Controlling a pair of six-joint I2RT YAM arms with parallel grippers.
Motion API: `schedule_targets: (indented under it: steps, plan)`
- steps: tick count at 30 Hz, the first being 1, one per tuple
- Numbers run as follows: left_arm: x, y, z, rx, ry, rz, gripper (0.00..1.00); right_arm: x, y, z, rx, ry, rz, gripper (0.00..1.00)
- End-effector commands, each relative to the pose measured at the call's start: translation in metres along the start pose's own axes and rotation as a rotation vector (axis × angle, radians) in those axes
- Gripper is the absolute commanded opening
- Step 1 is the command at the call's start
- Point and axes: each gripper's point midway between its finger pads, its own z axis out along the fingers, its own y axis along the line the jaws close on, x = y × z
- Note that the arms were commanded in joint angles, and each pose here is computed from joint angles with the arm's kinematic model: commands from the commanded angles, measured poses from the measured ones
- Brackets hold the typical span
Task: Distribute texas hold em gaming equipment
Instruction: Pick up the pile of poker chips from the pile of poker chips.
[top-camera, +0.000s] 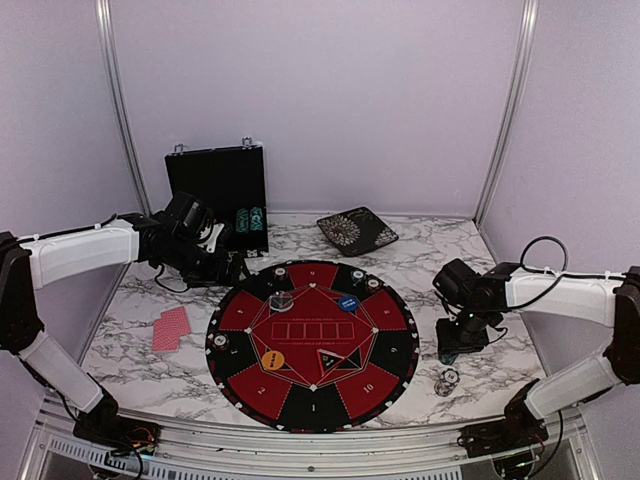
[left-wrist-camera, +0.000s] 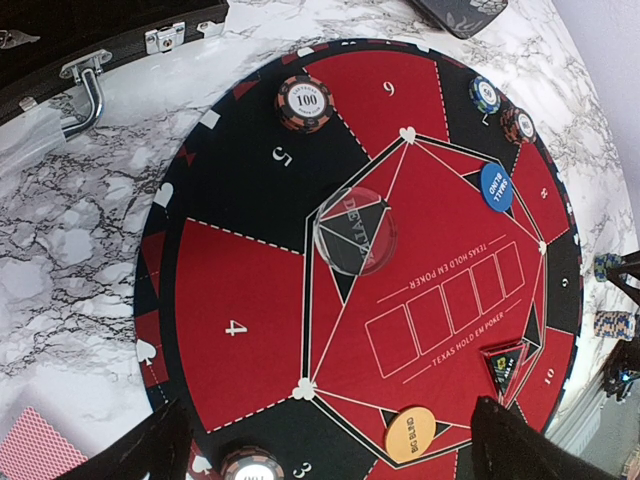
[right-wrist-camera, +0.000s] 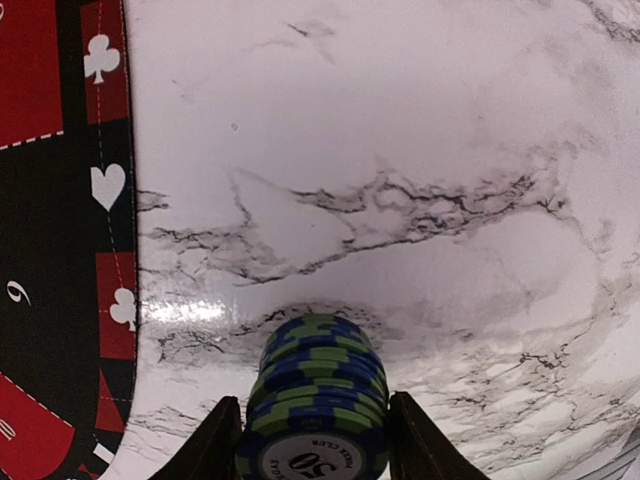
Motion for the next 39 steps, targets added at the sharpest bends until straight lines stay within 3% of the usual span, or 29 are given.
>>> schedule_targets:
  steps: [1,21,39]
  plan:
    - [0.001,0.001,0.005,0.009,0.005,-0.005,0.99,-0.004,0.0,0.002,0.002,-0.009,0.018,0.46]
    - [0.0,0.001,0.006,0.009,0.006,-0.006,0.99,-0.014,-0.001,-0.012,0.015,-0.036,0.019,0.31]
    - [0.001,0.001,0.005,0.01,0.005,-0.003,0.99,-0.031,0.006,-0.027,-0.001,-0.066,-0.002,0.27]
